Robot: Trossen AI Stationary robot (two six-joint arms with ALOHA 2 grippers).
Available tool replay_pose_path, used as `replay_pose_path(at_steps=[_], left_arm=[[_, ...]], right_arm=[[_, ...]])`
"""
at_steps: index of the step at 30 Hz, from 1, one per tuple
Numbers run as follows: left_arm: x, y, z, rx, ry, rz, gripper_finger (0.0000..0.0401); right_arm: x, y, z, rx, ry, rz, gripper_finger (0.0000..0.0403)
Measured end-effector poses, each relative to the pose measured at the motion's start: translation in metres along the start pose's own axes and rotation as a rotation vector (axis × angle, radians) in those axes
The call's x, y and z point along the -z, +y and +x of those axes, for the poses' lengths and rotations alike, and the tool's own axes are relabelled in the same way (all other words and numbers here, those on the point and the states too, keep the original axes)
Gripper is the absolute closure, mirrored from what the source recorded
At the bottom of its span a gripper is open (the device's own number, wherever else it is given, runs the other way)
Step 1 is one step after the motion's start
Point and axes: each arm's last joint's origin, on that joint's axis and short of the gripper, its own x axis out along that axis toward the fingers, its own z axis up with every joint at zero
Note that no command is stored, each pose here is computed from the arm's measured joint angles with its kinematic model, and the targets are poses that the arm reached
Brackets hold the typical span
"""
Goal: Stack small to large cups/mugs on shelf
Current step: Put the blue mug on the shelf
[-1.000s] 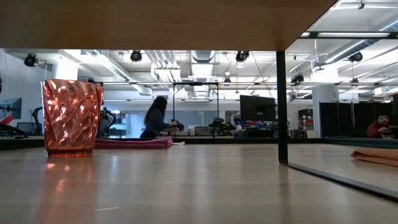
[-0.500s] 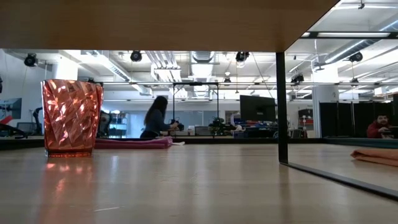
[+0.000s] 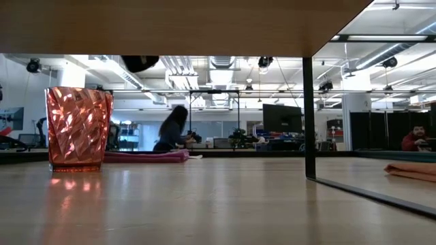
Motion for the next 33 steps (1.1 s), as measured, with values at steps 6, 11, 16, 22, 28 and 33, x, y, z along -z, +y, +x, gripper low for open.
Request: replay_pose_path(at_steps=[6, 11, 16, 22, 28, 33], left_arm=[[0.004, -0.005, 0.016, 0.06, 0.046, 0.002, 0.0251], [0.01, -0.012, 0.034, 0.106, 0.113, 0.009, 0.0251], [0.004, -0.026, 0.036, 0.142, 0.102, 0.042, 0.0251], [0.005, -0.035, 0.037, 0.14, 0.105, 0.061, 0.0251], [0.009, -0.037, 0.038, 0.145, 0.109, 0.065, 0.0251], [0.008, -0.037, 0.038, 0.15, 0.111, 0.066, 0.0251]], right_arm=[[0.0, 0.0, 0.0, -0.002, 0.003, -0.022, 0.0374], [0.0, 0.001, 0.001, 0.013, 0.007, -0.04, 0.0374], [0.001, 0.001, 0.001, 0.018, 0.01, -0.034, 0.0374], [0.001, 0.001, 0.001, 0.02, 0.012, -0.038, 0.0374], [0.001, 0.001, 0.001, 0.035, 0.014, -0.031, 0.0373], [0.0, 0.001, 0.001, 0.049, 0.014, -0.023, 0.0363]])
